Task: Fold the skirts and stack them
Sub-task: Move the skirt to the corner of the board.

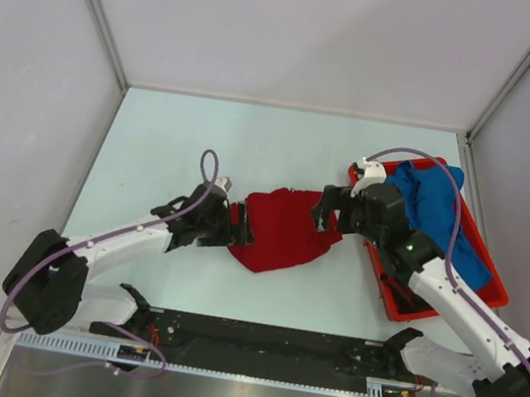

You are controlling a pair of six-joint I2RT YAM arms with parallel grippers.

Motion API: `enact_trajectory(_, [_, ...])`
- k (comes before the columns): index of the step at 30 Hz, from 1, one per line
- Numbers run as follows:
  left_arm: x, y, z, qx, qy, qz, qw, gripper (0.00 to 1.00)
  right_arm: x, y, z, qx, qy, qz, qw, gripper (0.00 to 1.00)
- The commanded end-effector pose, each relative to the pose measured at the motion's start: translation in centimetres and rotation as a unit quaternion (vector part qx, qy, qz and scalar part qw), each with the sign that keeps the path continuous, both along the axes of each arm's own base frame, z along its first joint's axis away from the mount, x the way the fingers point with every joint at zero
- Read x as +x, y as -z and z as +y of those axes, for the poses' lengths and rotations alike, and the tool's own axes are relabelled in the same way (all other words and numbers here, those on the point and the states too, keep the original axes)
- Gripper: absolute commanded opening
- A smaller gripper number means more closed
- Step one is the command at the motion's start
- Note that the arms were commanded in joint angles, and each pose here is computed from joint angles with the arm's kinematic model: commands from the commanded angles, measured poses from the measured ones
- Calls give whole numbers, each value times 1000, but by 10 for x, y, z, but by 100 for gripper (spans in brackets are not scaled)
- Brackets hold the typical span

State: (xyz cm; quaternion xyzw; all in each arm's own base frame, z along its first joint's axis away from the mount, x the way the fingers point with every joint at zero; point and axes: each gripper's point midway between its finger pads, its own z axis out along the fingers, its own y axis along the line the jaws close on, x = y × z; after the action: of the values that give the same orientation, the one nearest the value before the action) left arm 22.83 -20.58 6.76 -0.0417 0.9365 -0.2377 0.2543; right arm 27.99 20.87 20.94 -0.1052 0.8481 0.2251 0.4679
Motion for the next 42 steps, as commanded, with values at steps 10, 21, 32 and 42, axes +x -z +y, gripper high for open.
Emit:
enact_trajectory(10, [52, 19, -40, 0, 8, 8, 1000, 85, -30, 7, -35, -13, 39, 9, 999, 100])
enact_trajectory(21, [85, 47, -25, 157, 89, 2, 984, 52, -30, 19, -53, -48, 58, 2, 997, 100])
enact_trajectory(32, [156, 31, 30, 381, 89, -63, 918, 33, -26, 25, -60, -35, 61, 1, 998, 100])
enact_trajectory(42, [241, 7, 163, 464, 0, -87, 882, 33, -21, 27, -74, -37, 91, -2, 995, 100])
